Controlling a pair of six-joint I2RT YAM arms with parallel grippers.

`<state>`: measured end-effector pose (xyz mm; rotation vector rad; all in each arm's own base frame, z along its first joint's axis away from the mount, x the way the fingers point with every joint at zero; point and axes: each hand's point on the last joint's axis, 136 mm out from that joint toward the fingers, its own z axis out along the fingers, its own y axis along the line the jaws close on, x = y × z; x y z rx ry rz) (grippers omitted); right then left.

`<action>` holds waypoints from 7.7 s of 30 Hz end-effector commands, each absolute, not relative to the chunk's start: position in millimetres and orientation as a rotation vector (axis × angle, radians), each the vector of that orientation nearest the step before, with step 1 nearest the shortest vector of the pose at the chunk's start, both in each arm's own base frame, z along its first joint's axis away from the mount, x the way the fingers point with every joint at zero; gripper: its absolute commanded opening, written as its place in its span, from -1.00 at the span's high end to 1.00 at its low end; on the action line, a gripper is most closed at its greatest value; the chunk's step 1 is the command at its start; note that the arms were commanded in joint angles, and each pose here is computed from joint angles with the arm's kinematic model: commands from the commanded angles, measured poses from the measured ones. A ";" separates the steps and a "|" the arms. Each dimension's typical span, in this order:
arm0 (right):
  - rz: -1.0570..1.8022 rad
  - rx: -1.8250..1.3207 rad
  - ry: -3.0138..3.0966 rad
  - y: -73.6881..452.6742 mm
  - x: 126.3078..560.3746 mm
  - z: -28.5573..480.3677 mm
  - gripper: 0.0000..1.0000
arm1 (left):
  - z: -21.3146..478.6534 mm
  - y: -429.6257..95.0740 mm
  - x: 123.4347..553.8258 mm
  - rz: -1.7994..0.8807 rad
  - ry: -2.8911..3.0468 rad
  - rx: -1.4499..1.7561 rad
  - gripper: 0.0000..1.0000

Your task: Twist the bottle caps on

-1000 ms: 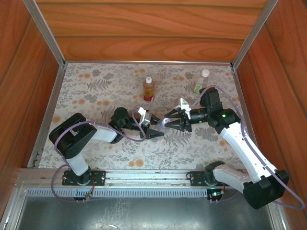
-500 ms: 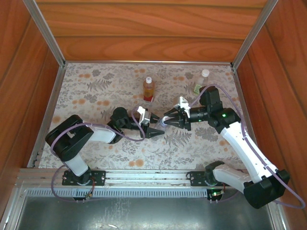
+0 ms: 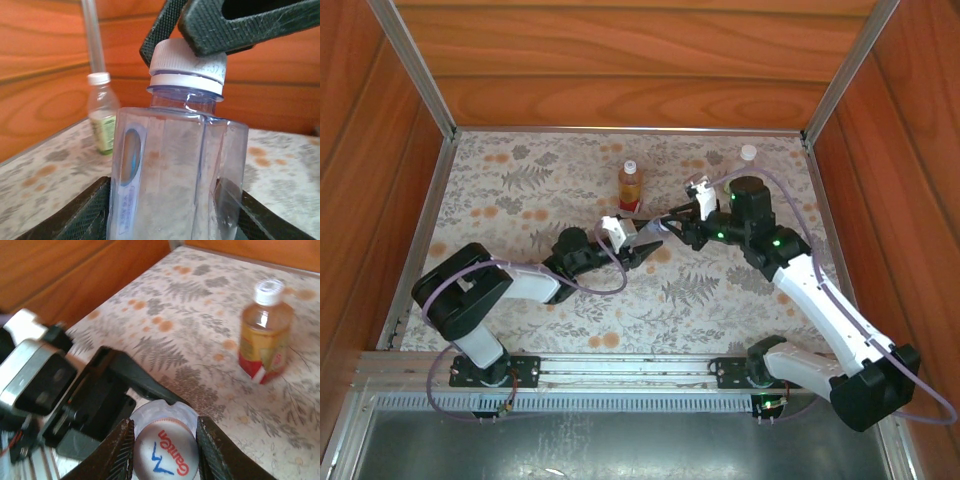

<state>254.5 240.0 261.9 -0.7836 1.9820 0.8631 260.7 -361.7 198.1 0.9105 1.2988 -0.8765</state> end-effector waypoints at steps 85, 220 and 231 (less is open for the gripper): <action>0.629 -1.831 1.448 262.0 157.3 250.4 -0.04 | 202.0 -341.2 191.2 -0.578 0.904 1.358 0.06; 0.317 -0.526 1.972 213.8 397.0 192.4 0.02 | 145.4 -273.5 236.5 -0.633 1.601 0.754 -0.87; 0.359 -0.526 2.045 215.1 421.9 159.9 -0.10 | 142.2 -274.6 235.8 -0.631 1.605 0.768 -0.89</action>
